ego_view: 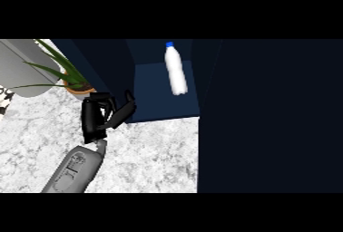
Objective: Pick up the bottled water, place it into the cabinet and close the cabinet
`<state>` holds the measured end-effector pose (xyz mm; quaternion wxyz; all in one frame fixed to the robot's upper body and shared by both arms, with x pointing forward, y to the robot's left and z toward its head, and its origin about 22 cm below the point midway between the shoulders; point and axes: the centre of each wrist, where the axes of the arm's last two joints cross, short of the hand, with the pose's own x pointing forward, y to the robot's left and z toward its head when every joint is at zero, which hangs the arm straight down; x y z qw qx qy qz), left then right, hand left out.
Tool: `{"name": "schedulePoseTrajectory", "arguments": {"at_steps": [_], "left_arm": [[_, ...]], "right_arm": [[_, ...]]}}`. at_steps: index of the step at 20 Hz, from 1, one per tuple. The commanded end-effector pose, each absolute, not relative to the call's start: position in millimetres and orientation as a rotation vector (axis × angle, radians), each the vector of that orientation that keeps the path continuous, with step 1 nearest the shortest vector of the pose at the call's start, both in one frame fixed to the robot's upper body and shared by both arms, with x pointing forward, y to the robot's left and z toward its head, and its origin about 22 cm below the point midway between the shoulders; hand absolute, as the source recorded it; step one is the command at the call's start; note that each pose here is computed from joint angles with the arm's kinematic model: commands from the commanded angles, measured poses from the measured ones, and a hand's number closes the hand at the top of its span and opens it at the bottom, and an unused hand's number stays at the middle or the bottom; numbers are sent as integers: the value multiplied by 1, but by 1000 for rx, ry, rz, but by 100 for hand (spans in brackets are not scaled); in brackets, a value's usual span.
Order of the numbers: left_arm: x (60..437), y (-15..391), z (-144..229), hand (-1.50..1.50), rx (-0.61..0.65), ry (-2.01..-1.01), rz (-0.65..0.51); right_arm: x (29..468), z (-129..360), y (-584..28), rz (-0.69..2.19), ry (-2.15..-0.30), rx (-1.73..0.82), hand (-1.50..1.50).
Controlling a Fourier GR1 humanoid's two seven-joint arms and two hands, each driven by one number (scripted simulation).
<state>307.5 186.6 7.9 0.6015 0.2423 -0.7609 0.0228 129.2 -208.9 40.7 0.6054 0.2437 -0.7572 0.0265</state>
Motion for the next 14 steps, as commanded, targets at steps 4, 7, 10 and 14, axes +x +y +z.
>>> {"name": "schedulePoseTrajectory", "arguments": {"at_steps": [4, 7, 10, 14], "left_arm": [[369, 175, 37, -150, 653, -1740, -63], [362, 176, 27, -150, 646, -1720, -61], [362, 179, 29, -150, 670, -1694, -65], [361, 177, 26, -150, 671, -1676, -42]], "right_arm": [[126, 41, -210, 81, -1744, 567, -150], [131, 38, -207, 61, -1758, 576, -150], [130, 42, -215, 90, -1748, 571, -150], [129, 37, -204, 52, -1734, 597, -150]]}}
